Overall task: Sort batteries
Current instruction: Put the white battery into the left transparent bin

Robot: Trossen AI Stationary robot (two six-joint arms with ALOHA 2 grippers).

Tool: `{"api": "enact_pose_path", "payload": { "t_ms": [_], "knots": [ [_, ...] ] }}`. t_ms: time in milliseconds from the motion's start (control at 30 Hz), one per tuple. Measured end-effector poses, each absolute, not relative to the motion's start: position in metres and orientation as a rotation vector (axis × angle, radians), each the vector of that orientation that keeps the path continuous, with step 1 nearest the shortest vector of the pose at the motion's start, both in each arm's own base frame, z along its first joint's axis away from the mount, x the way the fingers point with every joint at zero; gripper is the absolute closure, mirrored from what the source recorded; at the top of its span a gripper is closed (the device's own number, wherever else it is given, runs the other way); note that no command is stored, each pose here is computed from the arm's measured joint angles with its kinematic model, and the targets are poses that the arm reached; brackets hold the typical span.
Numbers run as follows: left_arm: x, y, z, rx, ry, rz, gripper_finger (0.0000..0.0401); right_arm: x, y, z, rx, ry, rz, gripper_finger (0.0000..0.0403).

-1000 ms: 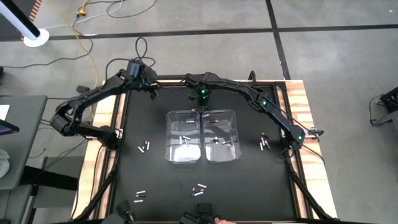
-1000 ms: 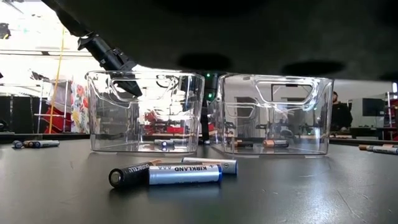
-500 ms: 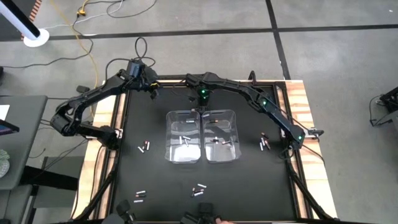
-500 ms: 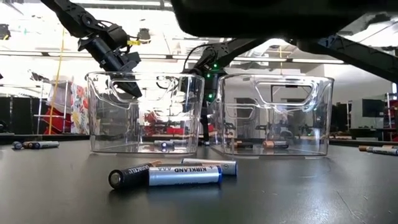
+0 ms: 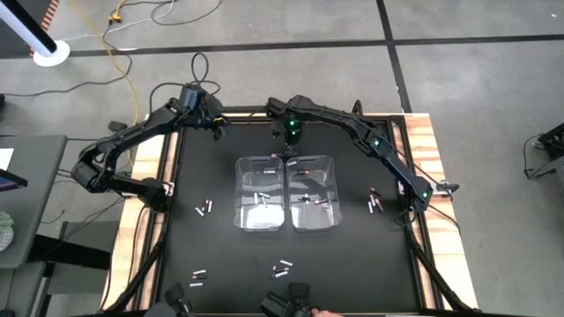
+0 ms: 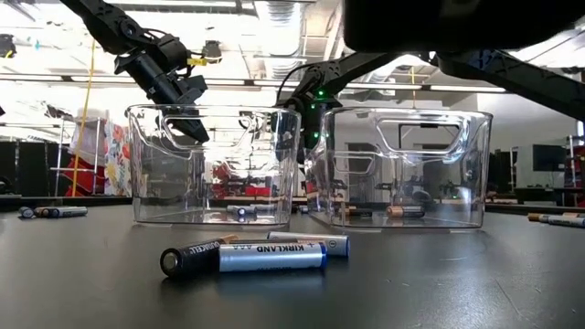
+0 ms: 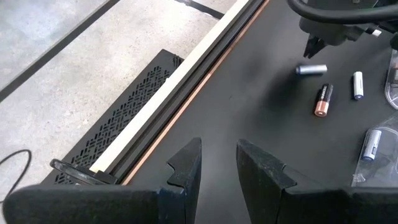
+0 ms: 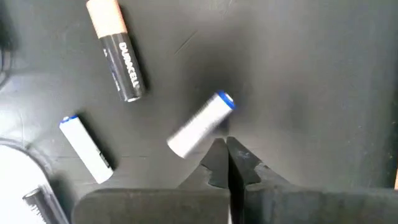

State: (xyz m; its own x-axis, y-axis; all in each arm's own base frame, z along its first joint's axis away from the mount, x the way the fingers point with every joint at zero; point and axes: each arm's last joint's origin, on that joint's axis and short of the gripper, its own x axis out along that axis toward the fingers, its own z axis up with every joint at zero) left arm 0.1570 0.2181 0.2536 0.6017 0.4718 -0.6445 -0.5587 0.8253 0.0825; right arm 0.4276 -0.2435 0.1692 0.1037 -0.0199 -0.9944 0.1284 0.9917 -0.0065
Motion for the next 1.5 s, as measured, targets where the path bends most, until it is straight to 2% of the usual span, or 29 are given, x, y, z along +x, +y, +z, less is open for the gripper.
{"api": "enact_pose_path", "payload": {
  "t_ms": [300,767,900,1067,1267,1400,1500],
  "knots": [
    [0.157,0.218,0.254,-0.133,0.706,0.599,0.0307,0.427,-0.244,0.169,0.140,1.456,-0.125,0.0399],
    [0.157,0.218,0.253,-0.116,0.721,0.621,0.0307,0.421,-0.257,0.207,0.182,1.362,-0.214,0.0348],
    [0.157,0.218,0.253,-0.137,0.715,0.629,0.0305,0.411,-0.268,0.213,0.278,1.339,-0.220,0.0342],
    [0.159,0.215,0.252,-0.137,0.739,0.605,0.0269,0.393,-0.283,0.214,0.455,1.325,-0.205,0.0341],
    [0.166,0.211,0.253,-0.075,0.738,0.574,0.0201,0.382,-0.289,0.217,0.516,1.344,-0.198,0.0341],
    [0.168,0.209,0.252,-0.122,0.735,0.584,0.0188,0.376,-0.287,0.221,0.536,1.377,-0.185,0.0341],
    [0.169,0.207,0.251,-0.195,0.725,0.601,0.0188,0.370,-0.286,0.227,0.577,1.350,-0.103,0.0341]
  ]
}}
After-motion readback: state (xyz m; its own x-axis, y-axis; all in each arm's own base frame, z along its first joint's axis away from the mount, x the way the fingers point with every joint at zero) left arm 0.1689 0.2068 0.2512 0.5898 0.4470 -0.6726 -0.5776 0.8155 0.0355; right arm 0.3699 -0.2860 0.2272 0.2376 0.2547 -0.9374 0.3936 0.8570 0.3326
